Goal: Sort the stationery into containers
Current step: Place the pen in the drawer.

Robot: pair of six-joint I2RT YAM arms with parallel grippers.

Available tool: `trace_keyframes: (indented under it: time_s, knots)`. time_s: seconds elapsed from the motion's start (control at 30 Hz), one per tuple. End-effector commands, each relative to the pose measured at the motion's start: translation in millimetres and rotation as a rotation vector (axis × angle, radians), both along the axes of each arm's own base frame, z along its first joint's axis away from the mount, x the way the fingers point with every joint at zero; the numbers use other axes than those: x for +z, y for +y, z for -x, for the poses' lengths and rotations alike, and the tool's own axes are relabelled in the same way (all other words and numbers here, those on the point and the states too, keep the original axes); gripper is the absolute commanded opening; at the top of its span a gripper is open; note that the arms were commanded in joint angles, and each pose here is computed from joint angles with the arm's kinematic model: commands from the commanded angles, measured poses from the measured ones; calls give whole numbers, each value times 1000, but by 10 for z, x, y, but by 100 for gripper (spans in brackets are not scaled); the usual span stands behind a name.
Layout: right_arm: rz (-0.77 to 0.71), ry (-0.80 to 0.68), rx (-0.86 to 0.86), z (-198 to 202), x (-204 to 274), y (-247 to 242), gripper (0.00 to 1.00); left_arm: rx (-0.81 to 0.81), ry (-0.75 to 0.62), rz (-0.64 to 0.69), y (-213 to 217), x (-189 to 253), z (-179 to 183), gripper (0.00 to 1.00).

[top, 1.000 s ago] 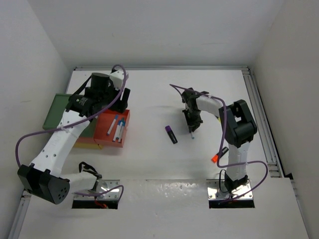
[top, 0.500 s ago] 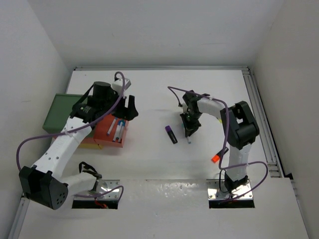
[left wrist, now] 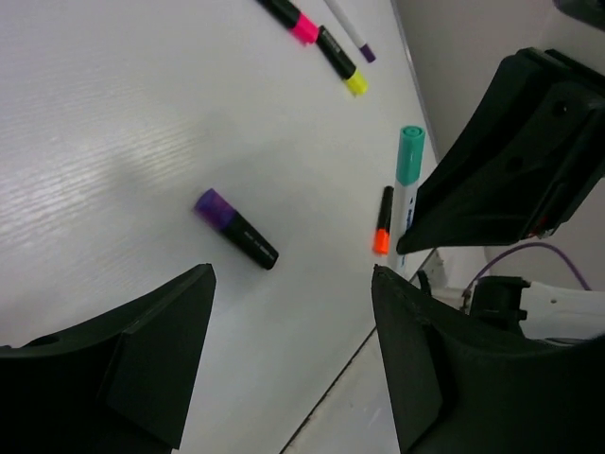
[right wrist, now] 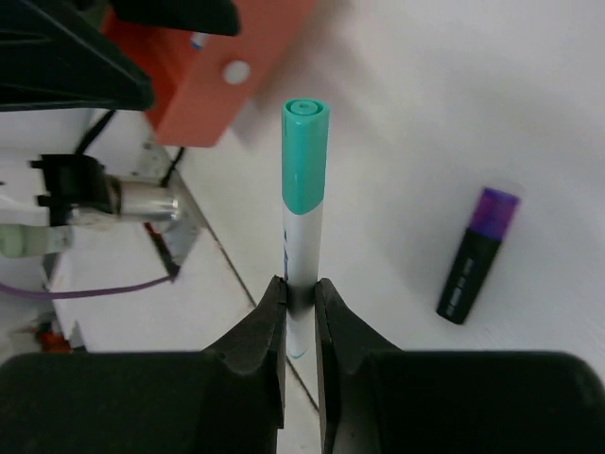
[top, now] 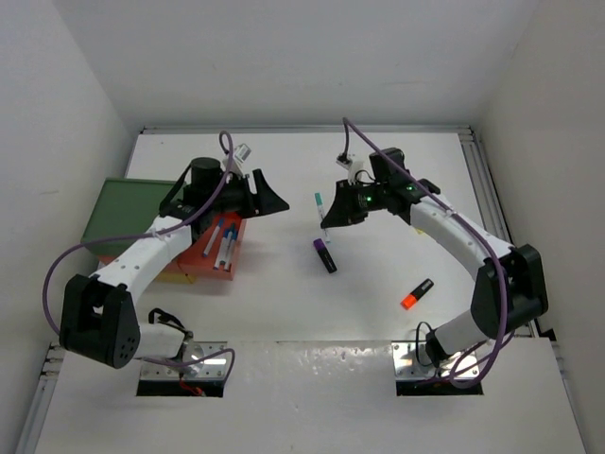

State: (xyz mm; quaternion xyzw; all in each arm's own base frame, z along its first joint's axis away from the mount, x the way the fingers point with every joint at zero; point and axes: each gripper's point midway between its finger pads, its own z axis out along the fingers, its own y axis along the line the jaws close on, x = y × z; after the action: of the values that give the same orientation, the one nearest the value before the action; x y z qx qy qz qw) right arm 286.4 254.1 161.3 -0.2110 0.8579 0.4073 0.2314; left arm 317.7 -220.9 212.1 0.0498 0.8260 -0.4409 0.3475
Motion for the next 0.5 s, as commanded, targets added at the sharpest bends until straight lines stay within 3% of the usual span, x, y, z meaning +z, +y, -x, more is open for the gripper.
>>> trace_keyframes:
  time_s: [0.0,0.47]
  knots:
    - [-186,-12,69,39,422,253,0,-37,-127,135,-163,558,-90,73]
    - [-341,5,122,113,778,507,0,-121,-172,192,-354,694,48,72]
